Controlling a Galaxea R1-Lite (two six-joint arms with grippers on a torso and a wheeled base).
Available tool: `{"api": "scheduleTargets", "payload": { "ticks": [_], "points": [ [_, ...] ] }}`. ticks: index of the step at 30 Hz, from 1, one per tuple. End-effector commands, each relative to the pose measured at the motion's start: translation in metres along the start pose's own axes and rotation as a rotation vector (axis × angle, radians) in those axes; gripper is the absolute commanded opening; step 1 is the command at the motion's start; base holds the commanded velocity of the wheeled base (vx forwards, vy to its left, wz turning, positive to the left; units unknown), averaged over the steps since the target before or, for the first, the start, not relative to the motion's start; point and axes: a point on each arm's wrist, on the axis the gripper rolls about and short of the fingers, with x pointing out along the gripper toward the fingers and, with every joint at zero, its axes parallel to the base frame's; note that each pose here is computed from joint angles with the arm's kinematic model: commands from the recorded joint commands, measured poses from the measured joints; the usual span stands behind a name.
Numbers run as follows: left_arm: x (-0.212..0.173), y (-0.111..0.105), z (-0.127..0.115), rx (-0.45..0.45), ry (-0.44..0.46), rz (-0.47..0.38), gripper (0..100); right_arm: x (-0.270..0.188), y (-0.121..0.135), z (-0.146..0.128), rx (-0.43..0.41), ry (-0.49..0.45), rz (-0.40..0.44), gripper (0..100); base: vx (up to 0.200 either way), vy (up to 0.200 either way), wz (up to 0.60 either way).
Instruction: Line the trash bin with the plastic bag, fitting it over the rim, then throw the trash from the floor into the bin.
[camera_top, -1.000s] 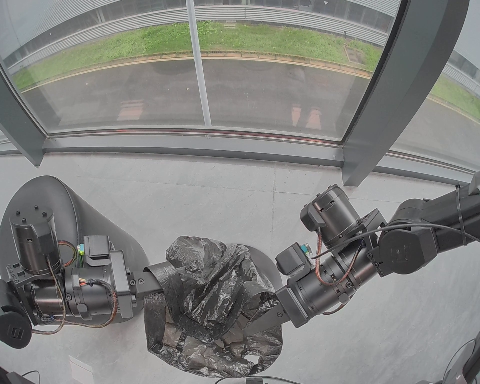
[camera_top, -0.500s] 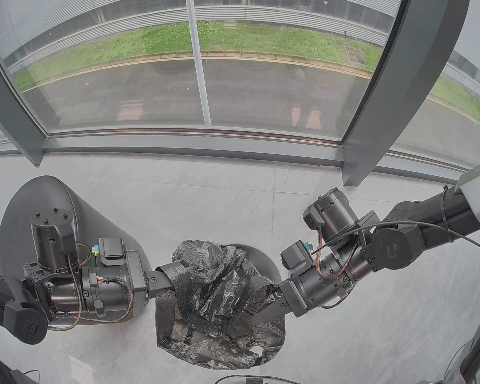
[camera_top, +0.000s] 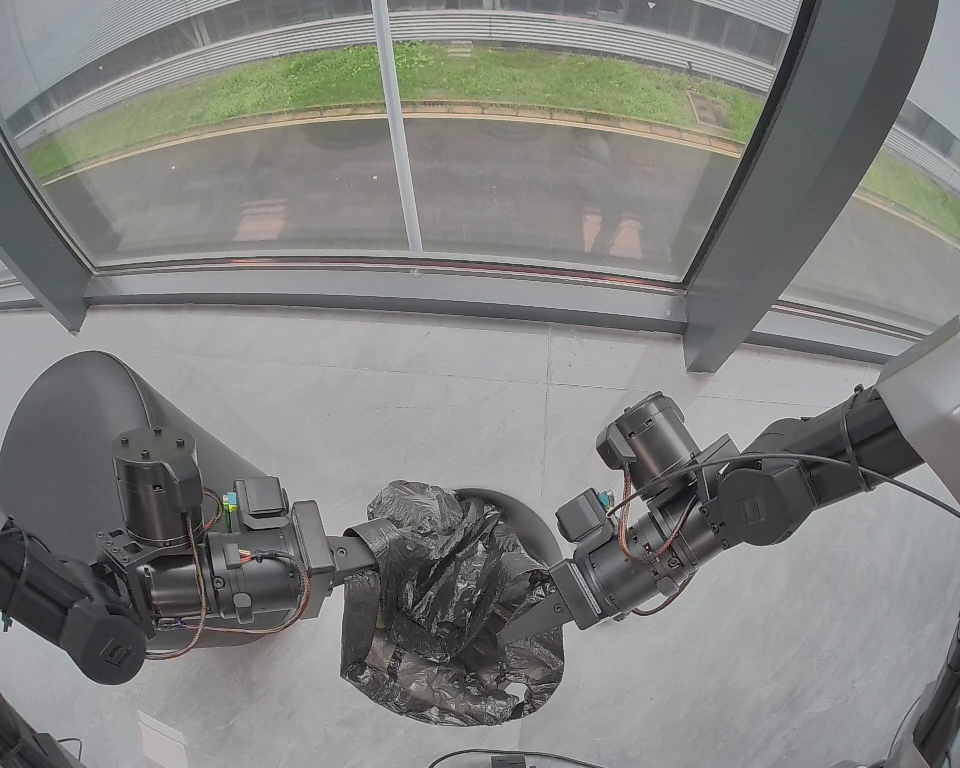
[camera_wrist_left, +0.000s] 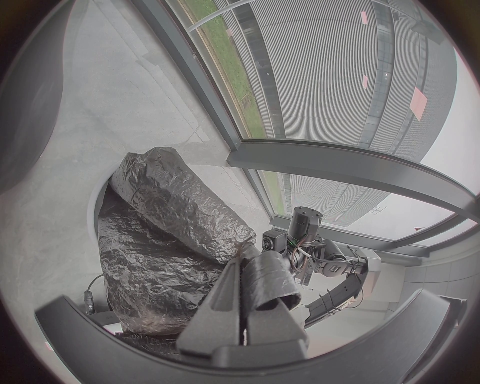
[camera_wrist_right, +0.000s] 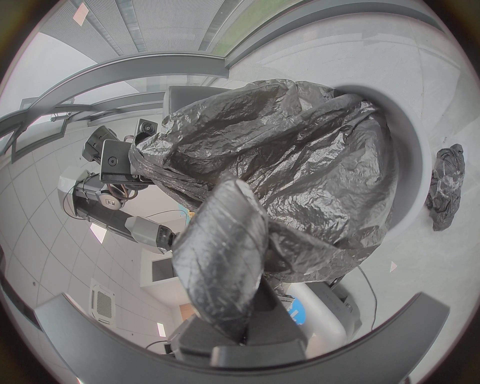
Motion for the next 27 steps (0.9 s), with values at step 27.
{"api": "scheduleTargets", "payload": {
  "ticks": [27],
  "points": [
    [0.035, 0.037, 0.008, -0.01, 0.007, 0.011, 0, 0.006, -0.063, 0.006, -0.122, -0.051, -0.175, 0, 0.0, 0.0, 0.0]
  ]
}}
